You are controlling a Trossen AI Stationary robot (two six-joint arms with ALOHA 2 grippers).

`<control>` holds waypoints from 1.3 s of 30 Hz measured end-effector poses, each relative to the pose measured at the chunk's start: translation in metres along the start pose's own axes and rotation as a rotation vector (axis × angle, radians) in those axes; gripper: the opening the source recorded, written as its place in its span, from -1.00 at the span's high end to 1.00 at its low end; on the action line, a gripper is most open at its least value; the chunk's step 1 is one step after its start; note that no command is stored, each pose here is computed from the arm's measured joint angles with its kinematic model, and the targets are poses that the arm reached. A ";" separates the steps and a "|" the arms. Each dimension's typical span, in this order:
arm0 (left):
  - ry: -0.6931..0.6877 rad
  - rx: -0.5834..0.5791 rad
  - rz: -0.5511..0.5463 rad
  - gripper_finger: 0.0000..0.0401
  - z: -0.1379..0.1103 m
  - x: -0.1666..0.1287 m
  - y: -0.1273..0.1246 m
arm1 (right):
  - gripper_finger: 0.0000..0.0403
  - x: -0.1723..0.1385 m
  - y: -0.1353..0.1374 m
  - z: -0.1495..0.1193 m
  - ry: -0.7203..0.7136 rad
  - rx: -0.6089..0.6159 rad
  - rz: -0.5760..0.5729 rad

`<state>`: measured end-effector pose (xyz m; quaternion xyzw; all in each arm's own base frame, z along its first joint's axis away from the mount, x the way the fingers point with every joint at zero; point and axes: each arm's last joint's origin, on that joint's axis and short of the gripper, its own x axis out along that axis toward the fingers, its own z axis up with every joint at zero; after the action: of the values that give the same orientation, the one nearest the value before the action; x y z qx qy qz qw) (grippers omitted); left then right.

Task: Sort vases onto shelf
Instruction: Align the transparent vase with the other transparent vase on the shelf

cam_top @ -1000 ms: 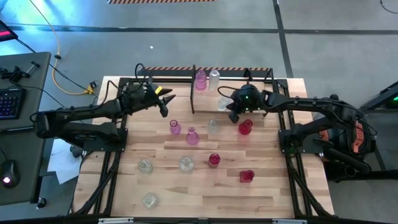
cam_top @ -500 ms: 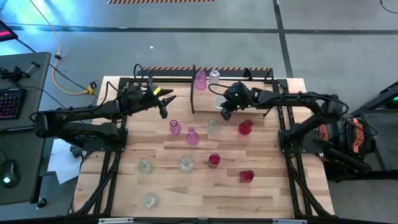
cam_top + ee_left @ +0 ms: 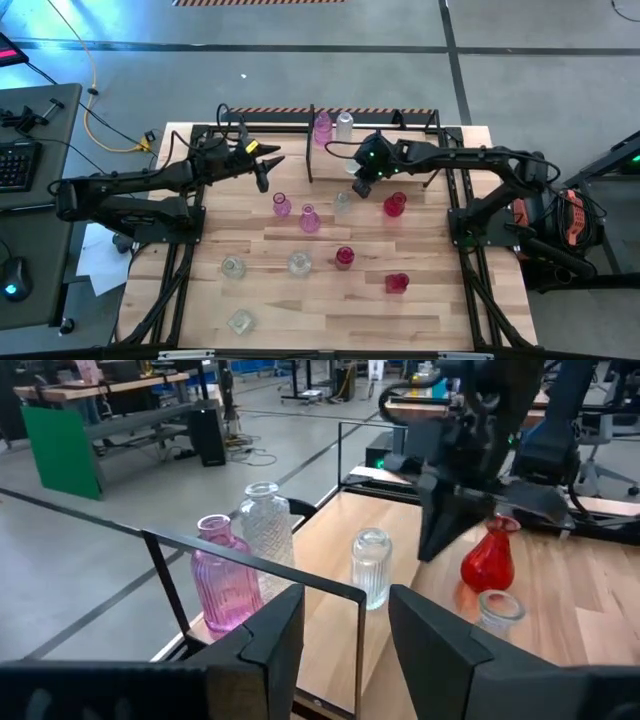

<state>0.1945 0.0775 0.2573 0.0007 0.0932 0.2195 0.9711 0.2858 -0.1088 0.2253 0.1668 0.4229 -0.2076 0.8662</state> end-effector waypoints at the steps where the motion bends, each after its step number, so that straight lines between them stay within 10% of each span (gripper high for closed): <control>1: 0.001 -0.001 -0.004 0.30 0.000 0.000 -0.001 | 1.00 -0.002 0.000 0.000 0.006 0.003 -0.031; 10: -0.005 0.009 -0.057 0.30 0.001 -0.001 -0.012 | 1.00 -0.002 -0.026 -0.013 0.093 0.063 -0.286; 39: -0.044 0.013 -0.091 0.30 0.004 -0.002 -0.019 | 1.00 0.002 -0.027 -0.004 -0.013 0.041 -0.207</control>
<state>0.2017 0.0594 0.2610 0.0073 0.0734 0.1742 0.9819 0.2711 -0.1302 0.2181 0.1383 0.4282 -0.3058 0.8391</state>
